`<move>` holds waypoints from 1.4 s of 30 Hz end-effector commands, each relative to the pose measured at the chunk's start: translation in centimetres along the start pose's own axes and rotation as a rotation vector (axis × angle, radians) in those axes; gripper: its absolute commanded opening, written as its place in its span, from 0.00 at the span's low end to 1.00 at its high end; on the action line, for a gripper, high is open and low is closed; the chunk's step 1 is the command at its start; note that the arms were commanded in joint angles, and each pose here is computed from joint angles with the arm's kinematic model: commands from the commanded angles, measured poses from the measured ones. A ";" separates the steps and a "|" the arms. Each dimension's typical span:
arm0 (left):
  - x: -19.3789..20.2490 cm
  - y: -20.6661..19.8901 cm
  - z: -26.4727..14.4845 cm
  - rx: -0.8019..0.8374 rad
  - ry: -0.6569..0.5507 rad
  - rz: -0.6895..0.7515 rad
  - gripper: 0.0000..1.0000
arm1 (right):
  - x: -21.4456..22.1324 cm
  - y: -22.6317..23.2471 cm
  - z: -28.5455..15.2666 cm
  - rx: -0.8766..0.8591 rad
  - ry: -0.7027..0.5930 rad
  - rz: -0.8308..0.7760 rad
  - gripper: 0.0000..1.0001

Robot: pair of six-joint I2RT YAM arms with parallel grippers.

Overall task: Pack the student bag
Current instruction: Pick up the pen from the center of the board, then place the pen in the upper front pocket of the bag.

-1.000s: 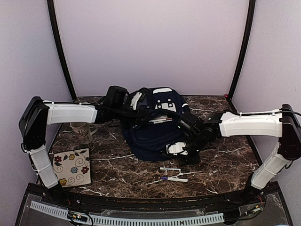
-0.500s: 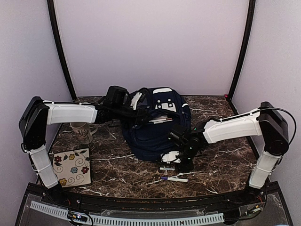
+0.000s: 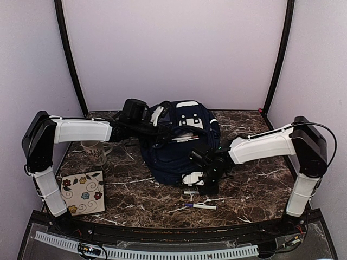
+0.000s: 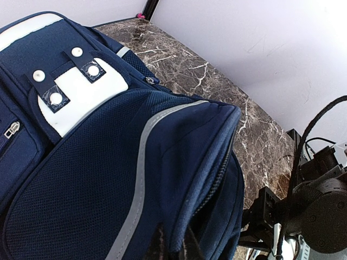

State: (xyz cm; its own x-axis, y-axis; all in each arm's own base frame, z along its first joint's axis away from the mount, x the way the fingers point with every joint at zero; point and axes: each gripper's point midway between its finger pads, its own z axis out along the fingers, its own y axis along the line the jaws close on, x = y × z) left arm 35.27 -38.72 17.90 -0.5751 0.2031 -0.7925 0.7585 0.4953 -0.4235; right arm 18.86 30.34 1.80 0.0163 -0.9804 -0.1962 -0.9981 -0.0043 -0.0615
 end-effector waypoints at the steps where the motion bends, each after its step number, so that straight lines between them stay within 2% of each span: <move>1: -1.8 -1.6 -0.5 0.049 -0.040 0.027 0.00 | -0.4 -0.6 0.8 0.030 0.017 0.002 0.21; 5: -1.7 -1.6 -0.5 0.050 -0.038 0.025 0.00 | -0.5 -0.8 0.8 0.037 0.026 0.009 0.14; 15: -1.7 -1.5 -0.5 0.047 -0.038 0.027 0.00 | -4.4 -2.5 -6.4 0.098 -0.091 -0.024 0.09; 21: -1.7 -1.6 -0.4 0.051 -0.036 0.027 0.00 | -6.0 -5.1 -11.2 0.262 -0.156 -0.095 0.09; 25: -1.5 -1.6 -0.3 0.056 -0.031 0.023 0.00 | -6.3 -7.6 -13.1 0.406 -0.143 -0.144 0.08; 33: -1.7 -1.8 -0.5 0.058 -0.035 0.028 0.00 | -7.9 -12.3 -14.1 0.629 -0.108 -0.198 0.08; 42: -2.3 -2.0 -1.0 0.052 -0.048 0.042 0.00 | -8.8 -15.5 -11.0 0.771 -0.028 -0.258 0.08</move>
State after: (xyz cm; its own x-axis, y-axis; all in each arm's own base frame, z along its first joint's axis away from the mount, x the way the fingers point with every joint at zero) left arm 35.13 -38.73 17.83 -0.5767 0.2086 -0.7899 0.7602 0.4912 -0.4253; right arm 31.47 35.97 15.02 0.2398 -0.9605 -0.1409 -0.7279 -0.0819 -0.6808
